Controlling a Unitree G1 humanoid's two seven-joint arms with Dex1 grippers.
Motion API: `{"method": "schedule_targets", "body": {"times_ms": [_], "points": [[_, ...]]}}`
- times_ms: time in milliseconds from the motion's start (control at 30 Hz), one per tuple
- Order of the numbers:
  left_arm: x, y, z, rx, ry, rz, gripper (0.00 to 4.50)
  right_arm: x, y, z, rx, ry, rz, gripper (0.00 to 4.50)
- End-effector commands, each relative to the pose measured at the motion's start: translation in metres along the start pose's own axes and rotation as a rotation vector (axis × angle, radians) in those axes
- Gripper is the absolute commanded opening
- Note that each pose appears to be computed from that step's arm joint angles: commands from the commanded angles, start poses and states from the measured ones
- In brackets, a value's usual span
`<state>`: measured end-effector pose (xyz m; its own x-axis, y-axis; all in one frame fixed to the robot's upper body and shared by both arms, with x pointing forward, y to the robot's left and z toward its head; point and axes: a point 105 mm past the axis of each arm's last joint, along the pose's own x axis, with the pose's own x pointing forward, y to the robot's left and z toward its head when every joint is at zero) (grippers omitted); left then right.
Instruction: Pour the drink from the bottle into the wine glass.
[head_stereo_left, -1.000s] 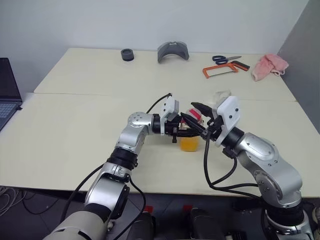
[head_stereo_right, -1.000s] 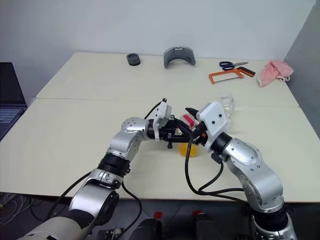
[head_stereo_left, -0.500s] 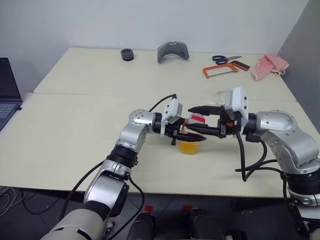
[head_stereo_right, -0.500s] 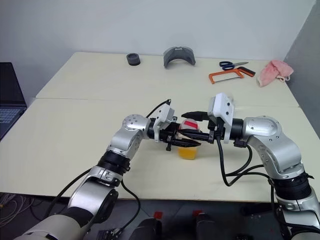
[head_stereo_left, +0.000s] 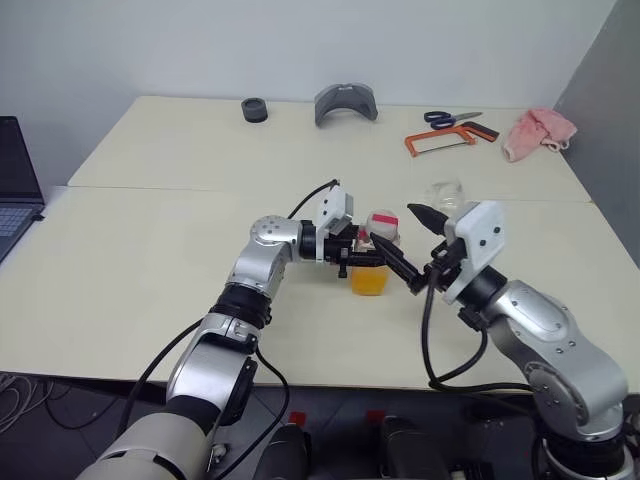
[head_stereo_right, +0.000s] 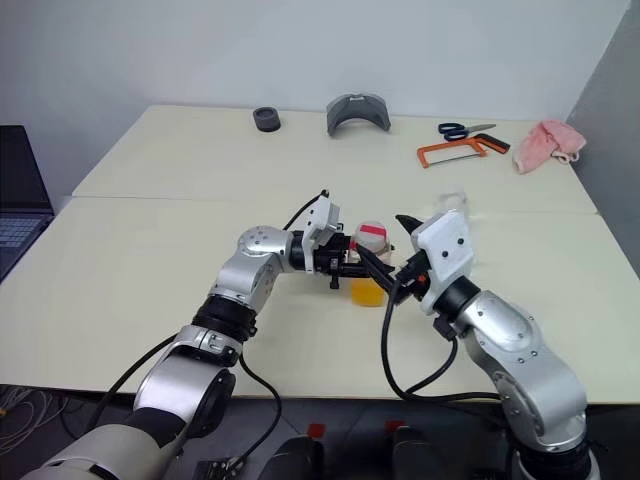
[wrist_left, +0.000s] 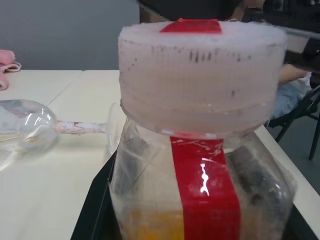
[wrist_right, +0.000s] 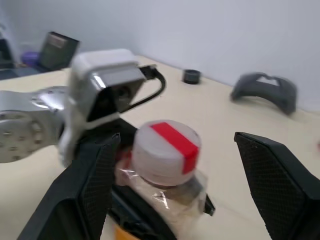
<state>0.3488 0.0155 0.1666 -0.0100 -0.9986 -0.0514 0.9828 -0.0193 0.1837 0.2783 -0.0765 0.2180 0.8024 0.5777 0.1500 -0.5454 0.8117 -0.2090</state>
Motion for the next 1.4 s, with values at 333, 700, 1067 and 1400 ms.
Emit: {"method": "schedule_targets", "body": {"times_ms": [333, 700, 1067, 1400], "points": [[0.008, 0.006, 0.016, 0.084, -0.005, -0.01, 1.69, 0.019, 0.009, 0.013, 0.089, -0.012, -0.163, 3.91], [0.009, 0.011, 0.02, 0.093, -0.018, 0.015, 1.69, 0.022, 0.003, 0.01, 0.111, 0.01, -0.235, 3.24], [0.007, 0.01, 0.025, 0.07, -0.046, -0.001, 1.69, 0.028, 0.004, 0.012, 0.073, -0.012, -0.104, 1.87], [-0.001, 0.005, 0.03, 0.083, -0.02, -0.085, 1.69, 0.015, 0.008, 0.034, -0.069, -0.031, 0.666, 1.87]]}}
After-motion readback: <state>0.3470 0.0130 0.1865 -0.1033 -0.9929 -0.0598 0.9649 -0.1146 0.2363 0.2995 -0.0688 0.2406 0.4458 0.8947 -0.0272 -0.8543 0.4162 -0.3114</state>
